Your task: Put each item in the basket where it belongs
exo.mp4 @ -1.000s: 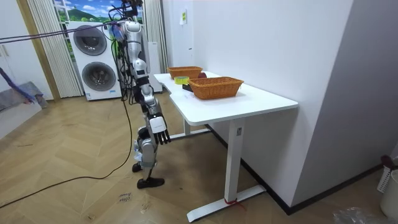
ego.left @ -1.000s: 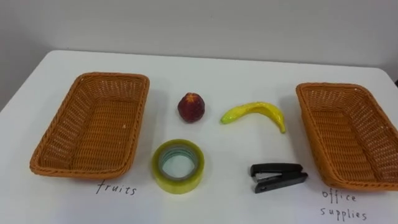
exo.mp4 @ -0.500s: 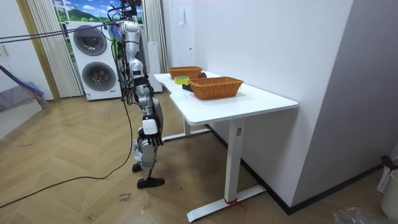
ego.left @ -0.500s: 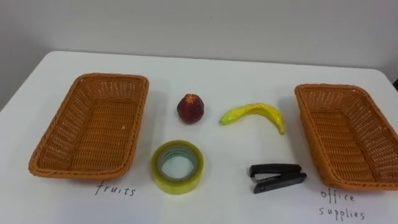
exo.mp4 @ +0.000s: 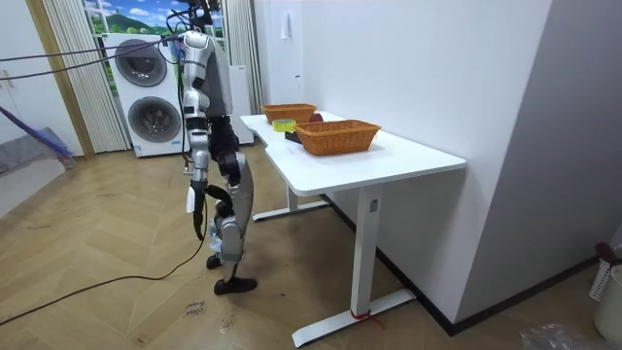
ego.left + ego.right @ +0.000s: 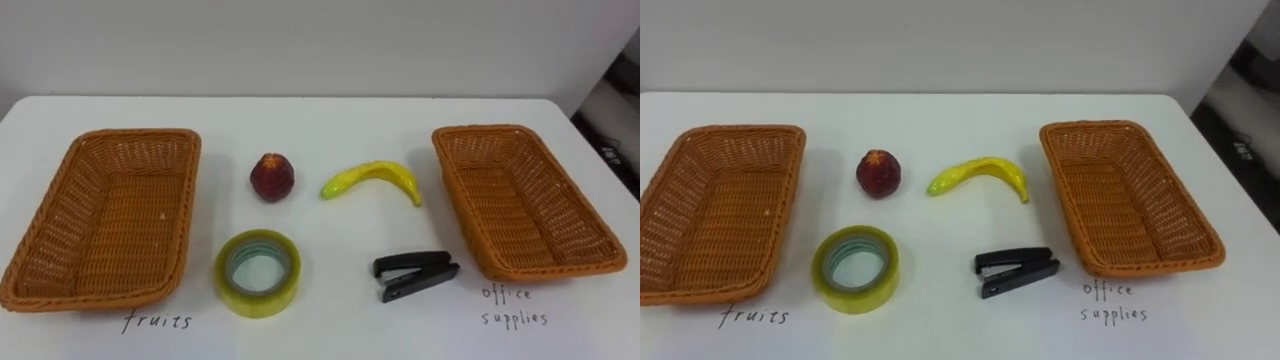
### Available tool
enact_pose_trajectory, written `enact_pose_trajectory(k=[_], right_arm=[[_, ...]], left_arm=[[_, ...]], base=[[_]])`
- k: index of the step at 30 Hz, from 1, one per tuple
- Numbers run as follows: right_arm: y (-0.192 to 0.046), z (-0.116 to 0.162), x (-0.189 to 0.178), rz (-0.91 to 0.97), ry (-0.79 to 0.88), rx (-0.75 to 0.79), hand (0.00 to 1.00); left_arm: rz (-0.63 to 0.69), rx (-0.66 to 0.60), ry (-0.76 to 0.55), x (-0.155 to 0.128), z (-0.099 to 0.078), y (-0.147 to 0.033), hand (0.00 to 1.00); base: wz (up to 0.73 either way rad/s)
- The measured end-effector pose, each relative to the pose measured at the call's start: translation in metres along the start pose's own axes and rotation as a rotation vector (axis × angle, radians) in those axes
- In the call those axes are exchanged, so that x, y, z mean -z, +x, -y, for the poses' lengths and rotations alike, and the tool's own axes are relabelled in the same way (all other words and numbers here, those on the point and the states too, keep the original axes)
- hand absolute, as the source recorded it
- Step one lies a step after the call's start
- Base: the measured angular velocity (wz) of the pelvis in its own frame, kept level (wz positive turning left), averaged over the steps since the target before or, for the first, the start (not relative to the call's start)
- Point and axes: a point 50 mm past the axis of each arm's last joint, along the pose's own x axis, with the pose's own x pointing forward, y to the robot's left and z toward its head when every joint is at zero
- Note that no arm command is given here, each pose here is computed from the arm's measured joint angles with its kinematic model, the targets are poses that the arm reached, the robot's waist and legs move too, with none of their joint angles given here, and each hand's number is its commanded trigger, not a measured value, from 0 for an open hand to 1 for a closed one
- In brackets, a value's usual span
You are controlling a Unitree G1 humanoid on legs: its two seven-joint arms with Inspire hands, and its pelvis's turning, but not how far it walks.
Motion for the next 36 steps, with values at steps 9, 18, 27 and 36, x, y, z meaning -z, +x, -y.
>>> enact_pose_trajectory(k=[9, 18, 27, 36], right_arm=[[-0.046, -0.063, -0.09, 0.447, 0.054, -0.067, 0.0], [-0.121, -0.1, -0.141, 0.926, 0.024, -0.017, 0.0], [-0.253, -0.12, -0.18, 1.523, 0.203, -0.232, 0.0], [-0.327, -0.127, -0.172, 1.909, 0.238, -0.333, 0.0]], left_arm=[[0.035, -0.045, 0.005, -0.007, -0.011, 0.0, 0.0], [0.095, -0.027, 0.038, -0.014, 0.002, -0.002, 0.0], [0.132, -0.047, 0.083, -0.018, -0.005, -0.003, 0.0], [0.049, -0.06, 0.12, 0.003, -0.005, -0.002, 0.0]], base=[[-0.05], [-0.05], [-0.01], [0.05]])
